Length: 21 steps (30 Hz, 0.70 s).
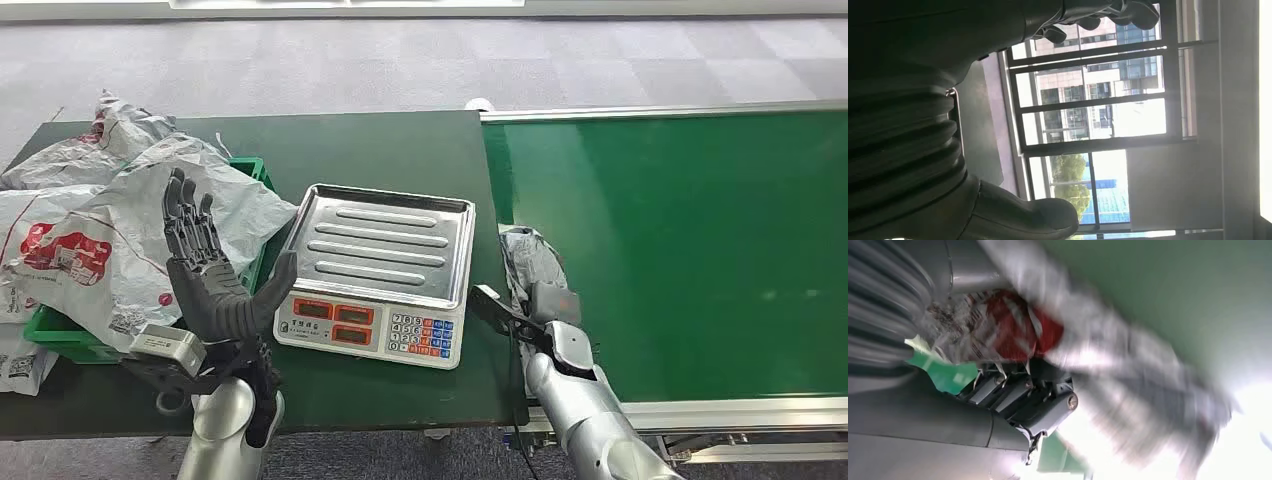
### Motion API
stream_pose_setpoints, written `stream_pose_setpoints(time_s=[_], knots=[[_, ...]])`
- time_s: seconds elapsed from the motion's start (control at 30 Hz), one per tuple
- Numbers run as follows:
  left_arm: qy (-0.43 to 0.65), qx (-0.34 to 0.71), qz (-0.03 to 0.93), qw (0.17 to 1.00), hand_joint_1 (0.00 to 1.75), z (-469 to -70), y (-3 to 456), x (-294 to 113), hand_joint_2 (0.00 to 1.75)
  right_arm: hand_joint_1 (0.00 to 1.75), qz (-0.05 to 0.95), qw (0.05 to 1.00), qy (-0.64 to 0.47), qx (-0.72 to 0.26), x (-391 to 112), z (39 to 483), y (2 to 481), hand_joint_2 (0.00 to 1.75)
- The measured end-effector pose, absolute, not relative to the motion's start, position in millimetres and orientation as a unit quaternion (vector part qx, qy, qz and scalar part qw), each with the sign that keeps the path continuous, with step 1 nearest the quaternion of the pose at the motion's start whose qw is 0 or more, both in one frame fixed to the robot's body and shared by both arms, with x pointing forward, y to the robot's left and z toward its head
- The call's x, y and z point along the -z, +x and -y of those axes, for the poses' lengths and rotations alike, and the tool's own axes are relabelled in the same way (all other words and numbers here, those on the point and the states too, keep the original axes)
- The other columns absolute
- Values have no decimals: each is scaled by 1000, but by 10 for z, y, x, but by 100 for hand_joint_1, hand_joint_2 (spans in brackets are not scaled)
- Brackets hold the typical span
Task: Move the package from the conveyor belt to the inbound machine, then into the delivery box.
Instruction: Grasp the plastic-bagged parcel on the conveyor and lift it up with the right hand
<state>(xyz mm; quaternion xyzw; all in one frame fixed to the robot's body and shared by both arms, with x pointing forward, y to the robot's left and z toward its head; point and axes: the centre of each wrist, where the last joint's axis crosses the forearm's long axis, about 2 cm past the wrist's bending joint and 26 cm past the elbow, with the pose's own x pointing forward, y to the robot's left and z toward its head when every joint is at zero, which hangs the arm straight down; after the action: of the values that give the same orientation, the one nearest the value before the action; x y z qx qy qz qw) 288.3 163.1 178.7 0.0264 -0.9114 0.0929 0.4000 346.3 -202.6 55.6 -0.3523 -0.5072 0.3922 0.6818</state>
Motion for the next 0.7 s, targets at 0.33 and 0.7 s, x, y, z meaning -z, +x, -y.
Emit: stream_pose_setpoints(time_s=[0.33,0.7], knots=[[43,-101,911,397,0,-1704,2817,-1760,175,175,613,596,-439,-274,-1132,1969,3509,175],[42,-99,912,395,0,-1692,2835,-1731,175,175,700,464,-525,-142,-1714,2114,3336,175]])
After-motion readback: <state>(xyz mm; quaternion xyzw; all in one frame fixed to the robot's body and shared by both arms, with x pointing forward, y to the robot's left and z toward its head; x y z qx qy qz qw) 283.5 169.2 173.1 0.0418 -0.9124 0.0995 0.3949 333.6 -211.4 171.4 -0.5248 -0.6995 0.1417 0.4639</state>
